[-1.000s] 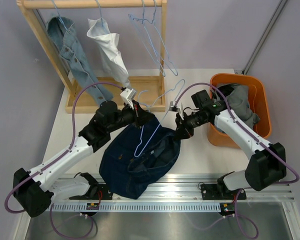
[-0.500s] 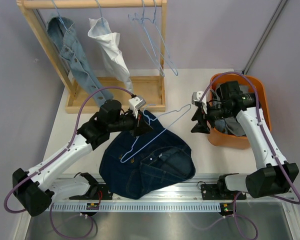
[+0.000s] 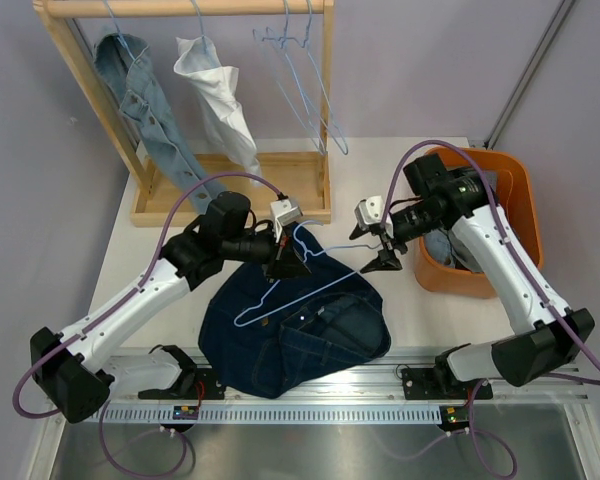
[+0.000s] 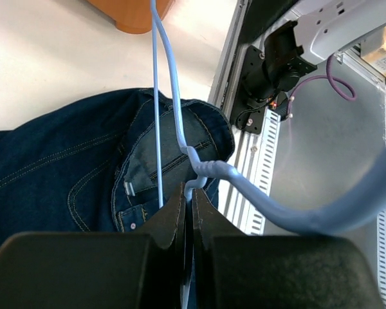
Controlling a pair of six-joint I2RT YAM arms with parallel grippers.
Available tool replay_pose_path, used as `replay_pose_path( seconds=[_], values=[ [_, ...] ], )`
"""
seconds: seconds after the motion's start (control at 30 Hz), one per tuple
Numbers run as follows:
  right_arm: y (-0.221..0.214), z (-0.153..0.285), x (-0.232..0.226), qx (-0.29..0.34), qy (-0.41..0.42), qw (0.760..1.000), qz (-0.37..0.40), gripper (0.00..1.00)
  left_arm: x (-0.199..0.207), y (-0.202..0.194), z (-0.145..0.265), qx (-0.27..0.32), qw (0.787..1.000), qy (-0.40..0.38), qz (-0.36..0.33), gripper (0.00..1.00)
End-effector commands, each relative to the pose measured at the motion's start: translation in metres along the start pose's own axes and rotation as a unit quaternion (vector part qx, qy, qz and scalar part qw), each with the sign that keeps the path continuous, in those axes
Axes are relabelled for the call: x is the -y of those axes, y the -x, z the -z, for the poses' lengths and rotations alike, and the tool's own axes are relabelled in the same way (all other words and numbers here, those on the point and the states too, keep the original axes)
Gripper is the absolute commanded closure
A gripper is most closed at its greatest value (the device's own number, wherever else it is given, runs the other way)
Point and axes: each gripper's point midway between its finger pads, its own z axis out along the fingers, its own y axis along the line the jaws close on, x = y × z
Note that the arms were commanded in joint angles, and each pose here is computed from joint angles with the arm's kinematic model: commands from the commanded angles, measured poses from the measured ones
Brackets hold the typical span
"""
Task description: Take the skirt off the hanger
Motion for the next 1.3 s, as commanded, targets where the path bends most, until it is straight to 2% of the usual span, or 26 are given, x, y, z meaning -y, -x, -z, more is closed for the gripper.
replay_pose_path(
  seconds=[0.0,0.13,0.23,0.27,0.33,0.37,0.43,0.47,0.57,0.7,0.93,1.27],
  values=[
    [0.004,-0.015,-0.005,0.005,0.028,0.999,-0.016,0.23,0.019,0.023,0.005,0.024,0.999,-0.036,-0.03,1.0],
    [0.003,-0.029,-0.012,0.01,0.06,0.997,-0.039,0.32,0.021,0.028,0.004,0.035,0.998,-0.043,-0.03,1.0],
    [0.001,-0.033,-0.007,0.008,0.052,0.997,-0.05,0.51,0.025,0.032,0.002,0.043,0.997,-0.056,-0.023,1.0],
    [0.0,-0.033,-0.004,0.006,0.048,0.998,-0.051,0.65,0.026,0.033,0.002,0.046,0.997,-0.06,-0.023,1.0],
    [0.003,-0.032,-0.002,0.005,0.045,0.998,-0.051,0.77,0.027,0.033,0.002,0.049,0.997,-0.061,-0.021,1.0],
    [0.003,-0.031,-0.002,0.005,0.045,0.998,-0.054,0.88,0.027,0.033,0.002,0.049,0.997,-0.061,-0.021,0.98],
    [0.005,-0.03,-0.002,0.009,0.043,0.998,-0.055,0.95,0.026,0.03,0.002,0.049,0.997,-0.061,-0.021,0.87],
    [0.007,-0.029,-0.002,0.012,0.041,0.998,-0.055,1.0,0.026,0.03,0.003,0.05,0.997,-0.057,-0.026,0.7],
    [0.007,-0.021,0.001,0.026,0.03,0.997,-0.07,1.0,0.022,0.023,0.005,0.046,0.997,-0.047,-0.037,0.4],
    [0.004,-0.002,0.008,0.064,0.015,0.993,-0.093,1.0,0.013,0.019,0.018,0.061,0.996,-0.011,-0.061,0.24],
    [0.001,0.015,0.003,0.085,0.01,0.989,-0.117,1.0,-0.016,0.014,0.048,0.093,0.991,0.06,-0.077,0.18],
    [0.007,0.012,0.004,0.116,0.014,0.984,-0.134,1.0,-0.029,0.017,0.041,0.095,0.991,0.062,-0.07,0.23]
  ],
)
